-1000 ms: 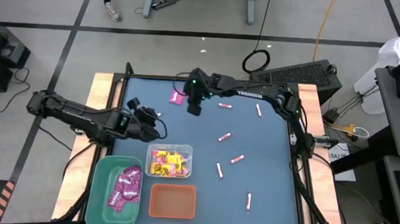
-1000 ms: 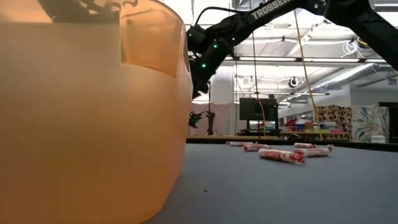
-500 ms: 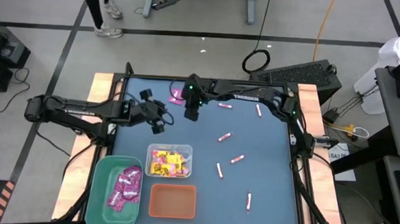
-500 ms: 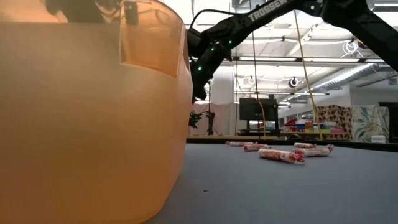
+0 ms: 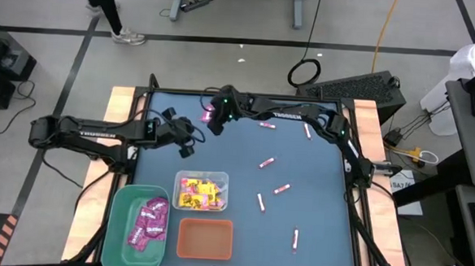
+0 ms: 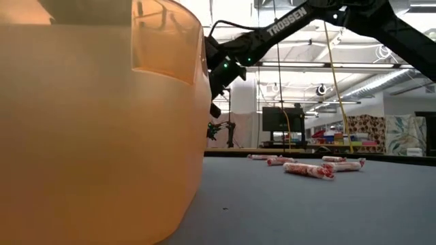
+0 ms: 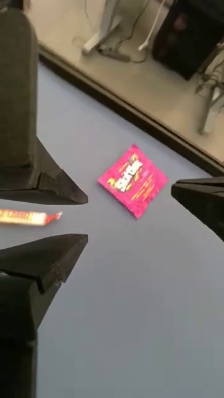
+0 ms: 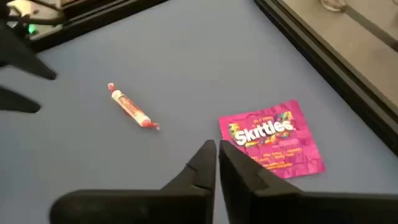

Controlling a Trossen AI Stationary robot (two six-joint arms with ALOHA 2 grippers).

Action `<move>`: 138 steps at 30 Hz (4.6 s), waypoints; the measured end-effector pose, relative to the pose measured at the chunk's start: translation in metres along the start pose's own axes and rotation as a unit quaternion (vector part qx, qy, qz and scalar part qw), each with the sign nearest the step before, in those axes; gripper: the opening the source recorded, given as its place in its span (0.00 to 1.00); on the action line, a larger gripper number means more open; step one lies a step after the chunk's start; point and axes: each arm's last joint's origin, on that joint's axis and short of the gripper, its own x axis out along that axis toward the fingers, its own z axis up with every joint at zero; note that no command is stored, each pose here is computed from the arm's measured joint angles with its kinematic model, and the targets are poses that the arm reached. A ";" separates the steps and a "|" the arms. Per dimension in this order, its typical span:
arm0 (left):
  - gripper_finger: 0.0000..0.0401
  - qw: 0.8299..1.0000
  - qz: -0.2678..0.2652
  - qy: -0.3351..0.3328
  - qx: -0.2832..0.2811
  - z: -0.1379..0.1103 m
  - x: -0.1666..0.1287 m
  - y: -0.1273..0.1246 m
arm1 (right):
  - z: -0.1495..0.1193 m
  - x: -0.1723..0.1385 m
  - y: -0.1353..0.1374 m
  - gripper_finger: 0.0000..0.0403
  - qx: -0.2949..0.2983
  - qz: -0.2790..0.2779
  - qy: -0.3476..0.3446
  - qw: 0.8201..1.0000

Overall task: Sort candy
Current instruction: Put the purple candy into the green bin

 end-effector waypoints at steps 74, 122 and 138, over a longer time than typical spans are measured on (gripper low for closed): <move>0.01 0.982 0.021 0.054 -0.179 0.019 0.136 0.003 | -0.203 -0.220 0.107 0.00 -0.164 -0.332 0.000 0.929; 0.01 0.974 -0.043 0.125 -0.186 0.006 0.140 -0.006 | -0.222 -0.213 0.101 0.00 -0.145 -0.315 0.002 0.938; 0.06 0.985 -0.081 0.115 -0.095 0.025 0.080 -0.019 | -0.221 -0.212 0.102 0.00 -0.162 -0.313 -0.001 0.936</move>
